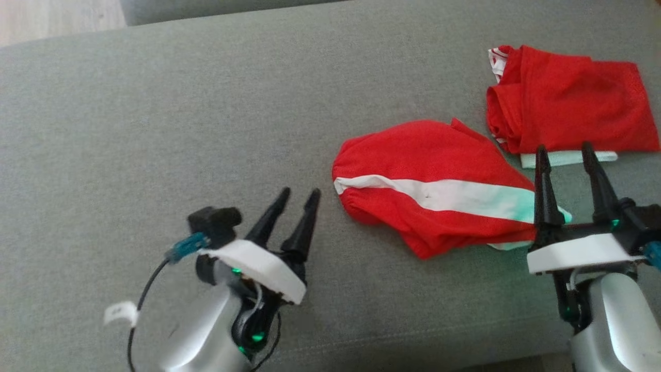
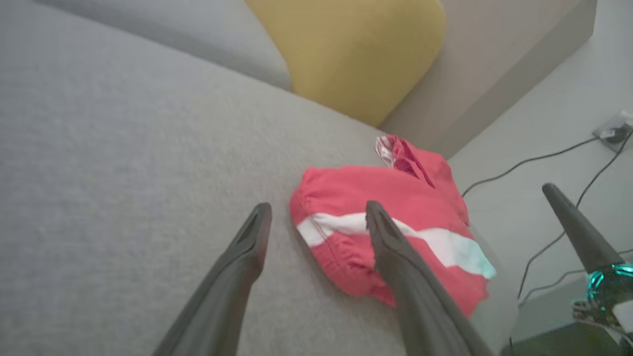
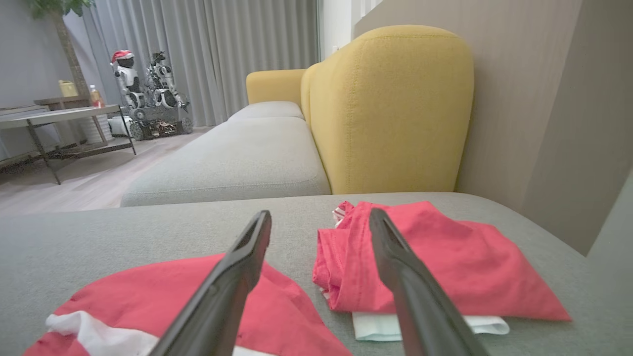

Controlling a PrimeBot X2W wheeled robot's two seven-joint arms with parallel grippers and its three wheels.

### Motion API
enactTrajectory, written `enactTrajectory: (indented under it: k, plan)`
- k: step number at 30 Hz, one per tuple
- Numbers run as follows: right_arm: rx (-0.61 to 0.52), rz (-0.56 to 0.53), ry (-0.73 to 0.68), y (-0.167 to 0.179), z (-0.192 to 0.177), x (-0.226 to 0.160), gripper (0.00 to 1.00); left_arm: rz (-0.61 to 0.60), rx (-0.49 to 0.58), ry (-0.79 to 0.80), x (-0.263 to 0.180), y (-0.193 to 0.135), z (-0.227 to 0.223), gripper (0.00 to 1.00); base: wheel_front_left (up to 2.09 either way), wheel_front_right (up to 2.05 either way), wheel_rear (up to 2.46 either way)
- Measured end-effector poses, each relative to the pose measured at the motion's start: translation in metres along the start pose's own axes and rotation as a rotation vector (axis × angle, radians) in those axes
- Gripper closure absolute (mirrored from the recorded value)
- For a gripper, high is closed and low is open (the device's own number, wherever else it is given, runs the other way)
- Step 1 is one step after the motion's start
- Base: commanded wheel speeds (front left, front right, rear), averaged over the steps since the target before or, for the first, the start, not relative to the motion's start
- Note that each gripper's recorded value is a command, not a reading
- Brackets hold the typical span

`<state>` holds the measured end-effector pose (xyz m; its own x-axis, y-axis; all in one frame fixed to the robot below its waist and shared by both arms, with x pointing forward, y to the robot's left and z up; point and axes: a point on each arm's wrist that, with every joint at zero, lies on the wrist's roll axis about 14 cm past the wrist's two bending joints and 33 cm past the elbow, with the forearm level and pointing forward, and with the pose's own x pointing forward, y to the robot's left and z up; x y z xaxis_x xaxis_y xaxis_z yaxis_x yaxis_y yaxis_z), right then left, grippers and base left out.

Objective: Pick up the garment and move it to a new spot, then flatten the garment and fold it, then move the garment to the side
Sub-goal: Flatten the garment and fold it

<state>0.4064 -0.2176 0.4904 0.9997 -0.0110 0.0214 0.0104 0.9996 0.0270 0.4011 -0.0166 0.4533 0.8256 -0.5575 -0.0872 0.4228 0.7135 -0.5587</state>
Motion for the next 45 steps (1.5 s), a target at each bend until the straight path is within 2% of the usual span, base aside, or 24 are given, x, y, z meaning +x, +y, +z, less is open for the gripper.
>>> enactTrajectory:
  k: [6, 13, 18, 26, 35, 36, 37, 38, 45]
  plan:
    - [-0.005, -0.035, 0.016, -0.01, -0.006, -0.003, 0.0, -0.065, 0.003, 0.161, 0.027, -0.013, -0.026, 0.0, 0.0, 0.0, 0.0]
    - [-0.009, -0.076, 0.044, -0.023, -0.015, -0.009, 0.0, 0.007, 0.073, 0.339, 0.038, 0.013, -0.064, 0.0, 0.0, 0.0, 0.0]
    - [-0.012, -0.086, 0.046, -0.026, -0.015, -0.008, 0.0, -0.014, 0.069, 0.349, 0.05, 0.009, -0.063, 0.0, 0.0, 0.0, 0.0]
    - [-0.012, -0.087, 0.042, -0.027, -0.014, -0.006, 0.0, -0.044, 0.001, 0.348, 0.055, -0.003, -0.064, 0.0, 0.0, 0.0, 0.0]
    - [-0.01, -0.086, 0.05, -0.025, -0.017, -0.007, 0.0, -0.074, 0.001, 0.384, 0.057, -0.01, -0.072, 0.0, 0.0, 0.0, 0.0]
    - [-0.01, -0.084, 0.052, -0.025, -0.017, -0.007, 0.0, -0.078, 0.007, 0.387, 0.058, -0.011, -0.072, 0.51, 0.0, 0.0, 0.0]
    - [-0.01, -0.084, 0.052, -0.025, -0.017, -0.007, 0.0, -0.078, 0.007, 0.387, 0.058, -0.011, -0.072, 0.95, 0.0, 0.0, 0.0]
    - [-0.009, -0.083, 0.053, -0.024, -0.017, -0.007, 0.0, -0.079, 0.008, 0.379, 0.059, -0.012, -0.071, 1.0, 0.0, 0.0, 0.0]
    - [-0.008, -0.076, 0.044, -0.021, -0.014, -0.007, 0.0, -0.013, 0.05, 0.307, 0.056, 0.003, -0.057, 1.0, 0.0, 0.0, 0.0]
